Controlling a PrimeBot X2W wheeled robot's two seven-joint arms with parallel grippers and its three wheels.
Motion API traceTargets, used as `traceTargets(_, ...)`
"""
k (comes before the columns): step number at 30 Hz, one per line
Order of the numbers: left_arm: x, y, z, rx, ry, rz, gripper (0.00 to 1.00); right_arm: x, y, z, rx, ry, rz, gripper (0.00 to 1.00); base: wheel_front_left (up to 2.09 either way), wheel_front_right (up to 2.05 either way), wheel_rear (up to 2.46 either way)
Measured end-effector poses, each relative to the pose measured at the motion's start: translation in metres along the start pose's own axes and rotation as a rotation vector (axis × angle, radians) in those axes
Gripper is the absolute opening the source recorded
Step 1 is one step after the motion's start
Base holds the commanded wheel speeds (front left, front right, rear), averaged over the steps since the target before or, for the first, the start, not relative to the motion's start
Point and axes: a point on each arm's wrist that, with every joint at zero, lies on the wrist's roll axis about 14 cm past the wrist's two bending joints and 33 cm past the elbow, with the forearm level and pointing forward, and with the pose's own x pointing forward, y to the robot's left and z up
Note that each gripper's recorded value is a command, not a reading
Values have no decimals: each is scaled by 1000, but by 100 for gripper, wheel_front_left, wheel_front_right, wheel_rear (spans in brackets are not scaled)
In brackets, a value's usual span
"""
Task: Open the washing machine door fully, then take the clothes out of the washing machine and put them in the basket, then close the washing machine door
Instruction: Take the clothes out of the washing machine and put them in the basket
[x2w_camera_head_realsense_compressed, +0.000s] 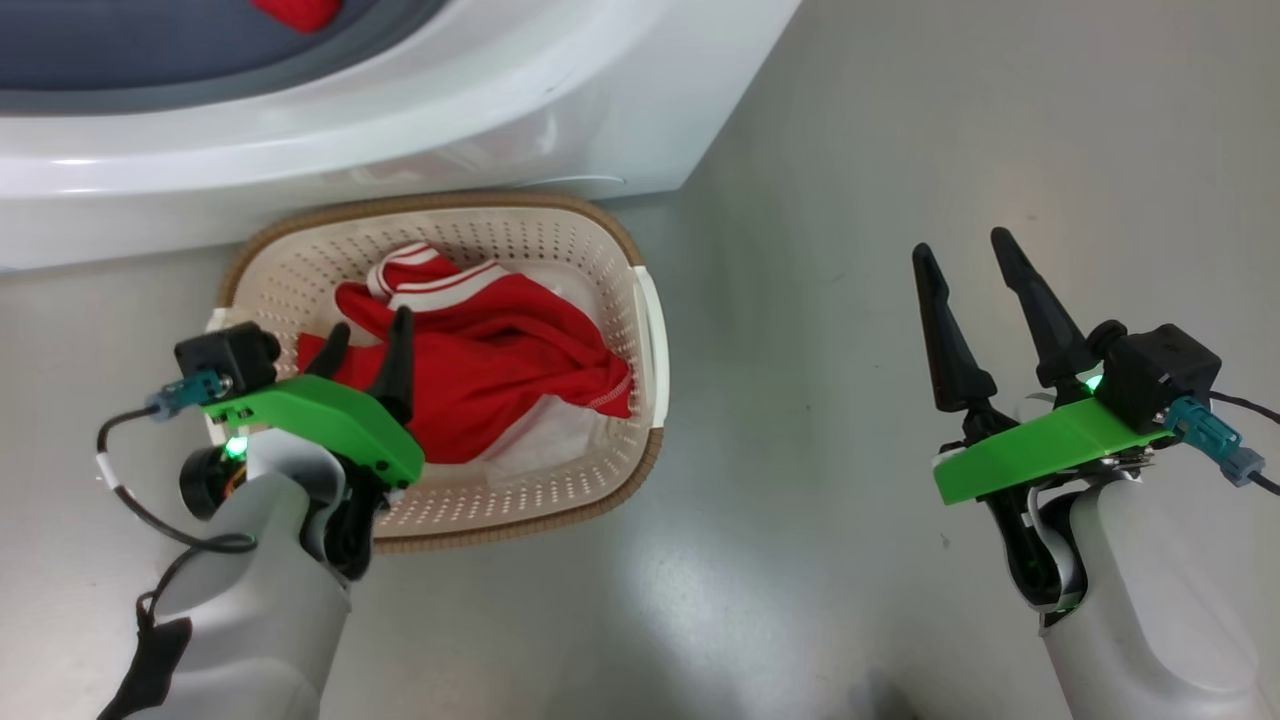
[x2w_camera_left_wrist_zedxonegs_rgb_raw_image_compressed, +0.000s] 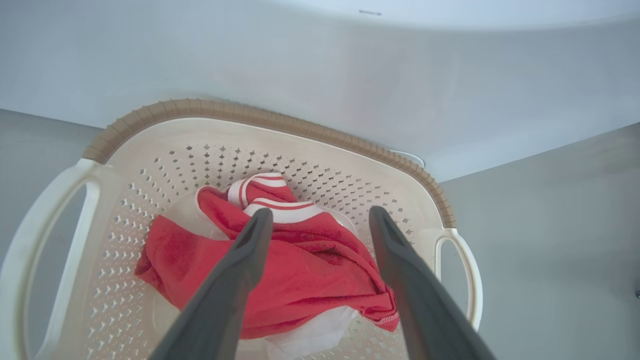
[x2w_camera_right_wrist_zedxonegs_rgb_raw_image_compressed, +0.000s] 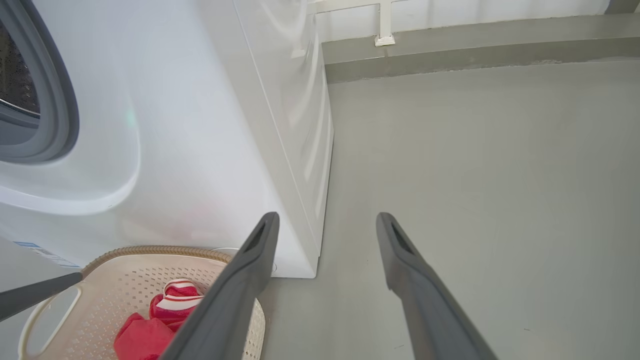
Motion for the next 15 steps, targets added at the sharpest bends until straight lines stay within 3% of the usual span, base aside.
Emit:
traceTargets(8,-18,-6,43,15,-137,-40,100,2,9,18,-38,-43,26,100,0,0,0)
traceTargets(15,-51,-11,103,77,-350,-46,100,-1,17,39,-45,-94,42,100,0,0,0)
